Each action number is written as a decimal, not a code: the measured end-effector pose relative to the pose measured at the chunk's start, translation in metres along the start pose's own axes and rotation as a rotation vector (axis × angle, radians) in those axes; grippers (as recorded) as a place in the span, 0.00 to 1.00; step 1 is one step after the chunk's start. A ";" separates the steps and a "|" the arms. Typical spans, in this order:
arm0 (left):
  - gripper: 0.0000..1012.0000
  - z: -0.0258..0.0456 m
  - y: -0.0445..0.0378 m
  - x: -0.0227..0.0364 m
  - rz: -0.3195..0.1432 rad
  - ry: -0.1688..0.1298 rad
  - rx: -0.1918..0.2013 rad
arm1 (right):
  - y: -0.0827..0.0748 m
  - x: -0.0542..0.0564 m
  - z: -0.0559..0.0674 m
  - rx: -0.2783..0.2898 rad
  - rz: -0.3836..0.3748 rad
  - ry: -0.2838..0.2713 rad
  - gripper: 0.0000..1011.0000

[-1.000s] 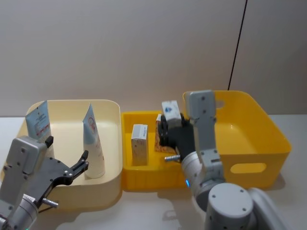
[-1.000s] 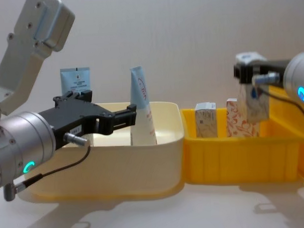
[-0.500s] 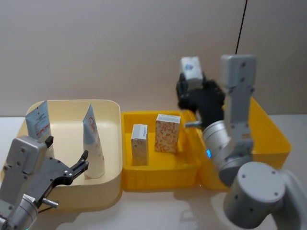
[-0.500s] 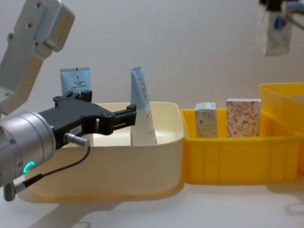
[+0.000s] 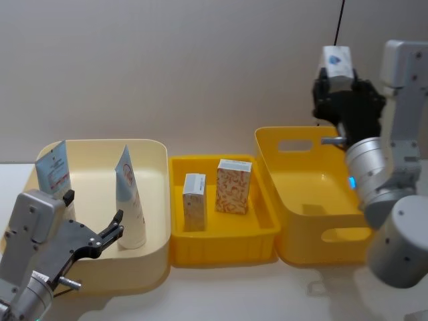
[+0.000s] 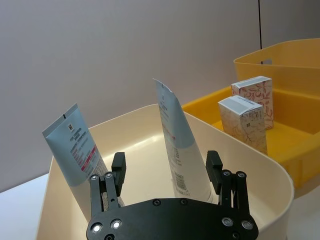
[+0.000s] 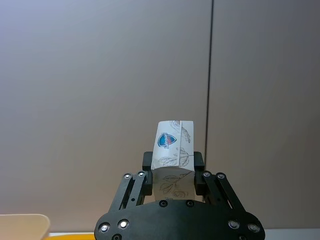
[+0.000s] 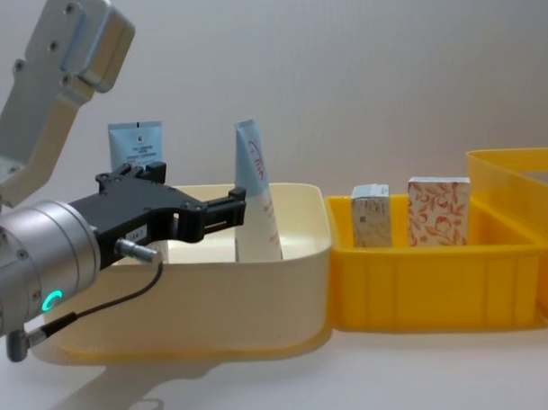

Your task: Bimanual collaborative sorting of washing and personal care products

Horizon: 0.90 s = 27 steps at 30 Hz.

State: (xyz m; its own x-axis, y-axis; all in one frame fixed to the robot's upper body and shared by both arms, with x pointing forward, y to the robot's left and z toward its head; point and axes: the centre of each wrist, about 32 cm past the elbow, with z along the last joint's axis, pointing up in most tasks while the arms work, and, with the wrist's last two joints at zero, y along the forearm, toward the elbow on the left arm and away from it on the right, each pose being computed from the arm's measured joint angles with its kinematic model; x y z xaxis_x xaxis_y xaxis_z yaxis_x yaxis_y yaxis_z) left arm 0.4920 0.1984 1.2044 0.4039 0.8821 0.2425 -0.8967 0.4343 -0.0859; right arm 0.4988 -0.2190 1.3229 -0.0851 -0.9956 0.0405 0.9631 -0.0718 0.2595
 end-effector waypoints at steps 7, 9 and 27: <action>0.99 0.0000 0.0000 0.0000 0.000 0.000 0.000 | 0.009 0.024 -0.003 -0.056 -0.025 -0.018 0.43; 0.99 0.0000 0.0000 0.0000 0.000 0.000 0.000 | 0.011 0.028 -0.005 -0.071 -0.026 -0.020 0.43; 0.99 0.0000 0.0000 0.0000 0.000 0.000 0.000 | 0.030 0.046 -0.033 -0.316 0.061 -0.014 0.54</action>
State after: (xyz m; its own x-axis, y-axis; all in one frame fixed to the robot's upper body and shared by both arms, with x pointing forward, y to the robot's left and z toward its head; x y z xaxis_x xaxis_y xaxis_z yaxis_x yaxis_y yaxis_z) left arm 0.4920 0.1984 1.2044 0.4040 0.8821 0.2424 -0.8967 0.4343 -0.0859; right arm 0.5318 -0.2688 1.3010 -0.0259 -0.9978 0.0605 0.9980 -0.0293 -0.0560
